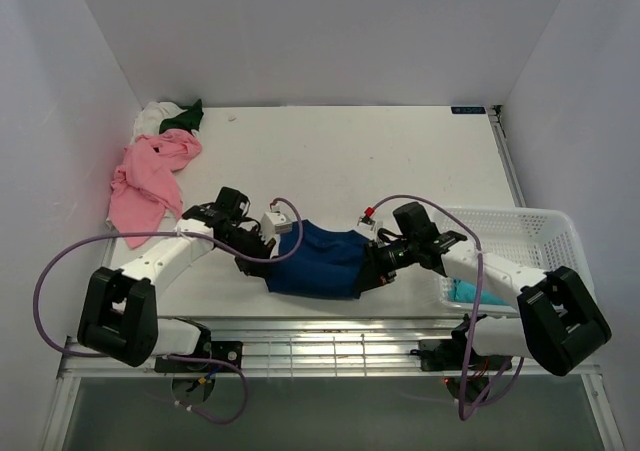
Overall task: Roll the t-shirts
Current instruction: Roll the T-shirt to the center of the board.
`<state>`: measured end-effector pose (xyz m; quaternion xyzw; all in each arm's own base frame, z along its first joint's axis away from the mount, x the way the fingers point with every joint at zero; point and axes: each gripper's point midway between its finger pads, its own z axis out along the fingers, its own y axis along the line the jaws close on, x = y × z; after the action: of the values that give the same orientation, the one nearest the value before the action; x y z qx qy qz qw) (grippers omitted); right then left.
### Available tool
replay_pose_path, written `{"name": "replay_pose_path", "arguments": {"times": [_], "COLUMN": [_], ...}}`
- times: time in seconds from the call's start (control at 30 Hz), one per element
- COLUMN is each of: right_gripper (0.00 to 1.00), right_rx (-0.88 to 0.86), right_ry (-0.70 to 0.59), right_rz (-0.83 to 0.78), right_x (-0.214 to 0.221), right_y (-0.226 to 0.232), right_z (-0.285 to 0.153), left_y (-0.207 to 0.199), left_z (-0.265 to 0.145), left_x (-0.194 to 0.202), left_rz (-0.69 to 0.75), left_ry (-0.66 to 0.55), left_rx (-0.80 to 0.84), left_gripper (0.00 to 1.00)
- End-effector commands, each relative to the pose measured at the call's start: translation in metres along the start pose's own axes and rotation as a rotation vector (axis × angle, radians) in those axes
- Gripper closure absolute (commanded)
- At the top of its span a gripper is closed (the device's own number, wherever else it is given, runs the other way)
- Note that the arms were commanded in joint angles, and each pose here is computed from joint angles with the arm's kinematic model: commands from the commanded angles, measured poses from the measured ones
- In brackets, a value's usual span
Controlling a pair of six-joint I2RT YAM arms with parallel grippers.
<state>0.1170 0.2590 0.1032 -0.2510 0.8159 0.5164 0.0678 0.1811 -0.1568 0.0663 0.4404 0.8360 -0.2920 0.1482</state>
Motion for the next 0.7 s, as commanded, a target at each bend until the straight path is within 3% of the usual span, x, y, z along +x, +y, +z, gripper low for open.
{"name": "replay_pose_path", "arguments": {"times": [0.0,0.23,0.33,0.43,0.57,0.67], "right_gripper": [0.92,0.92,0.91,0.85,0.63,0.56], "right_rx": [-0.071,0.049,0.061,0.092,0.158,0.168], "right_ry": [0.042,-0.049,-0.069,-0.092,-0.113,-0.14], "right_rz": [0.048,0.119,0.154,0.179,0.157,0.109], "right_x": [0.011,-0.035,-0.046,-0.051,-0.057,-0.07], "right_y": [0.016,-0.021,-0.033,-0.042,-0.051,-0.039], "right_z": [-0.006,-0.01,-0.014,-0.018,-0.022,-0.03], "left_y": [-0.011,0.009,0.03,0.054,0.053,0.054], "left_z": [-0.006,0.009,0.014,0.015,0.014,0.011], "left_x": [-0.007,-0.037,-0.041,-0.039,-0.055,-0.068], "left_rz": [0.051,-0.13,-0.216,-0.295,-0.334,-0.413], "left_ry": [-0.038,-0.019,0.009,0.024,-0.001,-0.018], "left_rx": [0.053,0.158,0.125,0.076,0.116,0.124], "left_gripper": [1.0,1.0,1.0,1.0,0.99,1.0]}}
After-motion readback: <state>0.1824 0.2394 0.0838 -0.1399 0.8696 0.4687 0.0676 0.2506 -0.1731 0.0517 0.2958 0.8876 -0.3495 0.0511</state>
